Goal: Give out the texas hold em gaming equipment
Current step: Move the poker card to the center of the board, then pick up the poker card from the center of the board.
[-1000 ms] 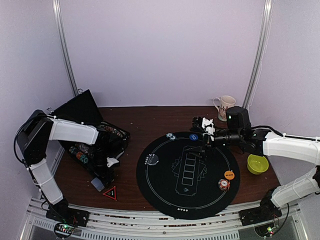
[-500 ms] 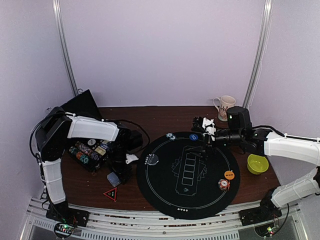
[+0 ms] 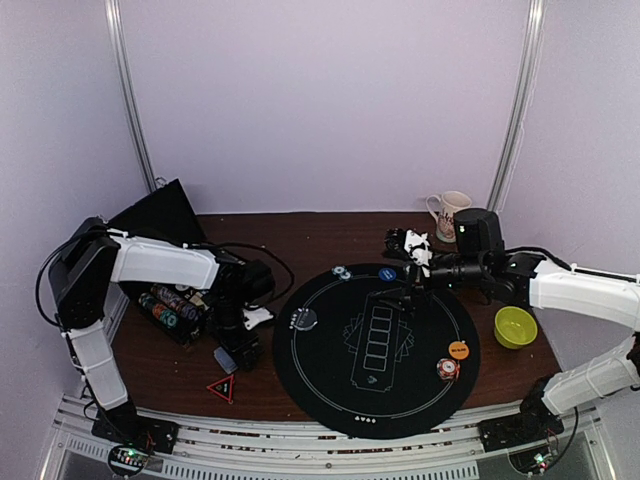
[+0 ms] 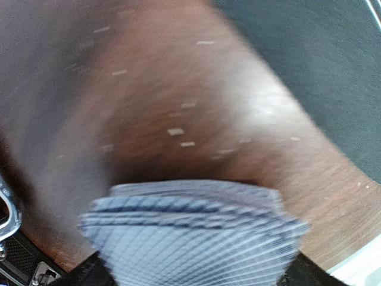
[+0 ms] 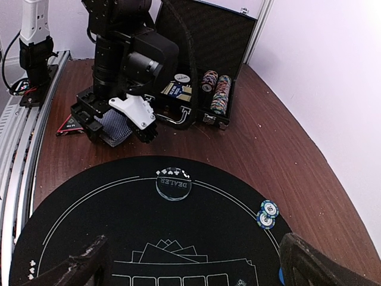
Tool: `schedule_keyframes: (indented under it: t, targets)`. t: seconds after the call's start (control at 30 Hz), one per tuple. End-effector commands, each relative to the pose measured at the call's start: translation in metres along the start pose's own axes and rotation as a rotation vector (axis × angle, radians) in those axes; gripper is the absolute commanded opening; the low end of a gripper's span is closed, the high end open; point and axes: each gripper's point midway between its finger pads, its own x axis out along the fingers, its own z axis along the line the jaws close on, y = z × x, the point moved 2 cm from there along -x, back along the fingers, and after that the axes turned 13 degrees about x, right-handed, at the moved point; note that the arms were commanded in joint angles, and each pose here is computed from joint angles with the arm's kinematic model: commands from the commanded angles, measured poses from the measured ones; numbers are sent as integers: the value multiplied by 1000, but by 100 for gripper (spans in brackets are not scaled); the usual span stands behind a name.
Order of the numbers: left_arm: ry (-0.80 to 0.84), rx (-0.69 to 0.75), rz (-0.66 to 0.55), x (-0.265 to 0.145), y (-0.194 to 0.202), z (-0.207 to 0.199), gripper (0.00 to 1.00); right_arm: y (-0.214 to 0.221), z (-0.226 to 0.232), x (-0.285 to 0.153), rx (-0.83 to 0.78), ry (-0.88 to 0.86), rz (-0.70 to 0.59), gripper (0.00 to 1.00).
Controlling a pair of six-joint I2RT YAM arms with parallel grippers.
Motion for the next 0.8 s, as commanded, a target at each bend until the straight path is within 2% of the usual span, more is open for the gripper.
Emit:
schedule_keyframes:
  t: [0.0, 0.27, 0.47, 0.57, 0.77]
  targets:
    - [45, -109, 38, 26, 22, 12, 85, -11, 0, -4, -28, 3, -21, 100]
    - [56, -96, -4, 22, 23, 8, 86, -10, 0, -2, -25, -2, -17, 100]
    - [81, -87, 34, 30, 38, -1, 88, -13, 0, -3, -30, -2, -21, 100]
    - [74, -91, 34, 31, 40, -1, 83, -13, 0, -3, -31, -1, -20, 100]
    - [98, -70, -17, 25, 29, -4, 66, -16, -3, -3, -13, 18, -30, 100]
